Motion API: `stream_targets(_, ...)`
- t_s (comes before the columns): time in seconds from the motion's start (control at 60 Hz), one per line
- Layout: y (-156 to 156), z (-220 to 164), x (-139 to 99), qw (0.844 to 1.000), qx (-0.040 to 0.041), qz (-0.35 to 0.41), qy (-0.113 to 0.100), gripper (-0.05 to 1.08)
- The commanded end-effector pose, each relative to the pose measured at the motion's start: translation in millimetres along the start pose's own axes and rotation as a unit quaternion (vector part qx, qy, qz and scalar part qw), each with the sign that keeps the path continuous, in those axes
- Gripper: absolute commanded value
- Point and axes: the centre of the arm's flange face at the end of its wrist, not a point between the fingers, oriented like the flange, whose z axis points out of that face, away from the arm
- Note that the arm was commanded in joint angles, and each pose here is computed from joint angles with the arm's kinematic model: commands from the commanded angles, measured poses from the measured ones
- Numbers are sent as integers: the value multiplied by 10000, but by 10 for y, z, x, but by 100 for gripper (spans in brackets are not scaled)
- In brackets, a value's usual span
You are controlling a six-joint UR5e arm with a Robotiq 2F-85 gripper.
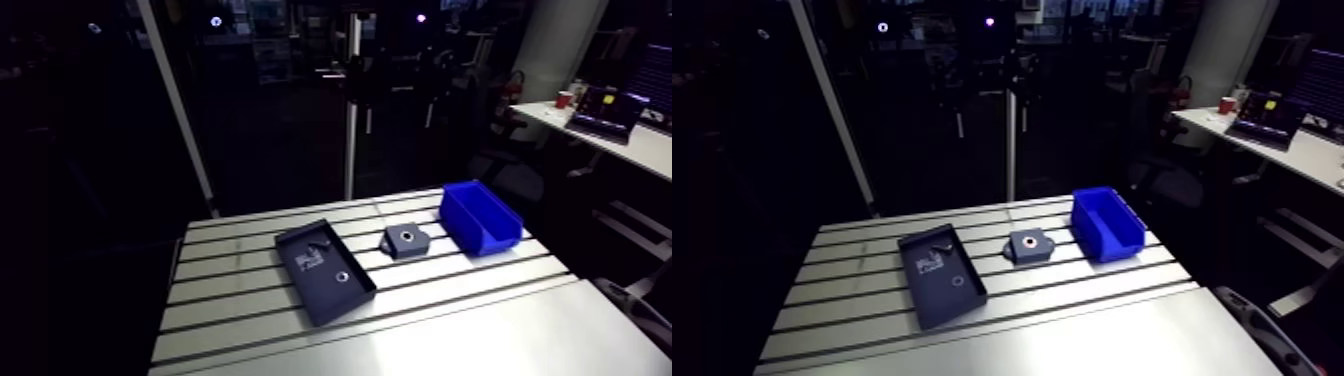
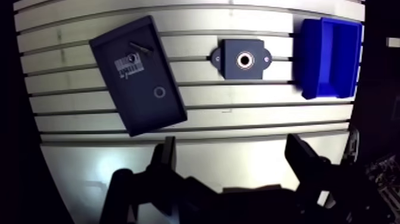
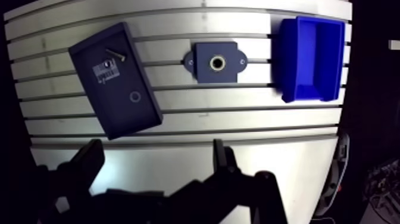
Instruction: Pick up the bearing and press it into the housing until flush.
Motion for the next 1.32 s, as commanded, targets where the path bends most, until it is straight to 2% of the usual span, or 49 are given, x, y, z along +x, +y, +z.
stream_targets(0.017,-432,-269,-93,9997,-23,141,181,0)
stream_targets(0.117,-429,-360,-143,9999,-7,100,109,0)
stream_targets(0.25,-439,-407,-213,9999,0,85,116,0)
stream_targets(0.4,-443,-412,-279,9999,-18,54,84,0)
stream_targets(1.317,-450,-350,-268,10000,-19,28,22,1)
